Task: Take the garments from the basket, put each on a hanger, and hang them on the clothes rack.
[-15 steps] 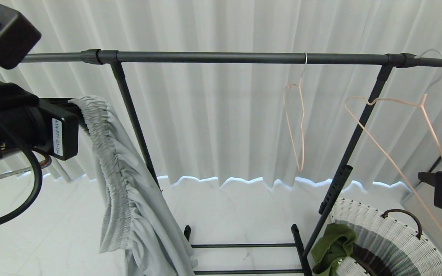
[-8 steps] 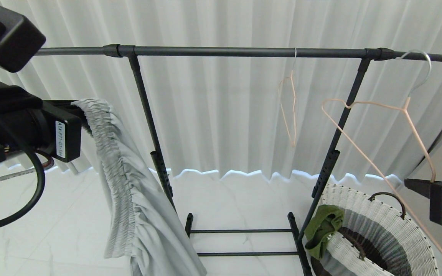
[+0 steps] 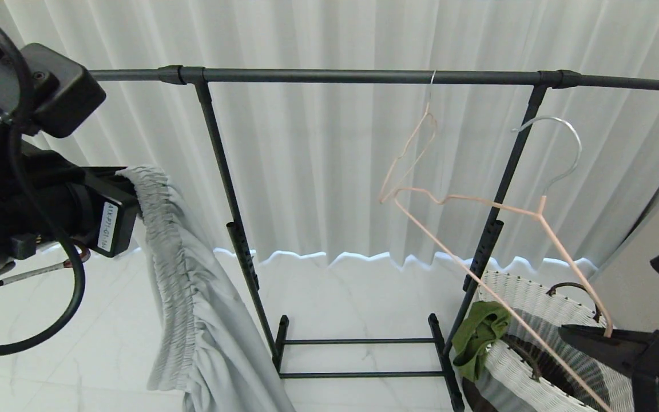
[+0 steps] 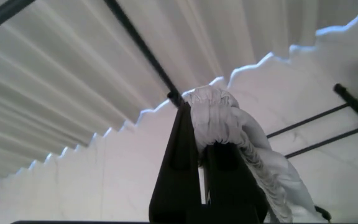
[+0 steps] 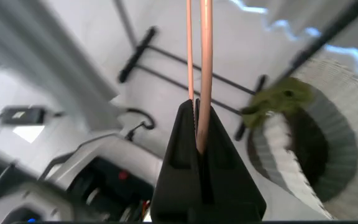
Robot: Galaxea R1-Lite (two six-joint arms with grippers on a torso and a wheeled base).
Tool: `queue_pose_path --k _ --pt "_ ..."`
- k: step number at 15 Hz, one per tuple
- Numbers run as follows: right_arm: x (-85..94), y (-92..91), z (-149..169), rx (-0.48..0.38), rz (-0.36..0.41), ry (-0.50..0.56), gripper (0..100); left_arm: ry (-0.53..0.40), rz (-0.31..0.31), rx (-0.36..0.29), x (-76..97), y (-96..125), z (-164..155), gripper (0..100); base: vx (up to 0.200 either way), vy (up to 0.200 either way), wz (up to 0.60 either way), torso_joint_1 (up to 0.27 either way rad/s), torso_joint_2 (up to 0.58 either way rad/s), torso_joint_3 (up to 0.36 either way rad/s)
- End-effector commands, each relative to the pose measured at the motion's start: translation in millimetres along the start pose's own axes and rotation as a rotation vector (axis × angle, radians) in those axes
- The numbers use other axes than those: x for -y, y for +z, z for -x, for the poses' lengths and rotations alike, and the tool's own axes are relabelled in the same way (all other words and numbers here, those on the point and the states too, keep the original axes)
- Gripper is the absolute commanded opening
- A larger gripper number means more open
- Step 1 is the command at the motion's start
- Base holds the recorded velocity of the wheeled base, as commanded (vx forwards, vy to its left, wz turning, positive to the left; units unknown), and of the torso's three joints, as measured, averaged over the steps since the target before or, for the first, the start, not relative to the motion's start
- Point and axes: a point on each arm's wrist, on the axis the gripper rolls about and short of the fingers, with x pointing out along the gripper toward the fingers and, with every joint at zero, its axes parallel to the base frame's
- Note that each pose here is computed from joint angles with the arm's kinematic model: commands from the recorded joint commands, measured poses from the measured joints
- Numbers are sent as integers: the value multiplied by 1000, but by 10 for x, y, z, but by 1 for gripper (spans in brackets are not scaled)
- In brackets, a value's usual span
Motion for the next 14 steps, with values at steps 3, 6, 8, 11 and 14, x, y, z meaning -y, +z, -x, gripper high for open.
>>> queue_pose_path --k 3,6,8,11,14 --pt "-306 -137 139 -26 59 243 0 37 -9 -81 120 21 -280 0 0 0 0 0 0 0" --pt "-506 -166 153 -45 91 373 0 12 51 -80 216 97 -403 0 0 0 0 0 0 0" --pt "-638 -143 96 -30 96 418 0 -12 109 -67 292 167 -444 0 0 0 0 0 0 0" --pt "-789 -97 -5 -13 92 442 0 -28 155 -62 351 212 -484 0 0 0 0 0 0 0" --pt "-848 -52 -42 -12 91 447 0 -27 155 -77 375 189 -519 0 0 0 0 0 0 0"
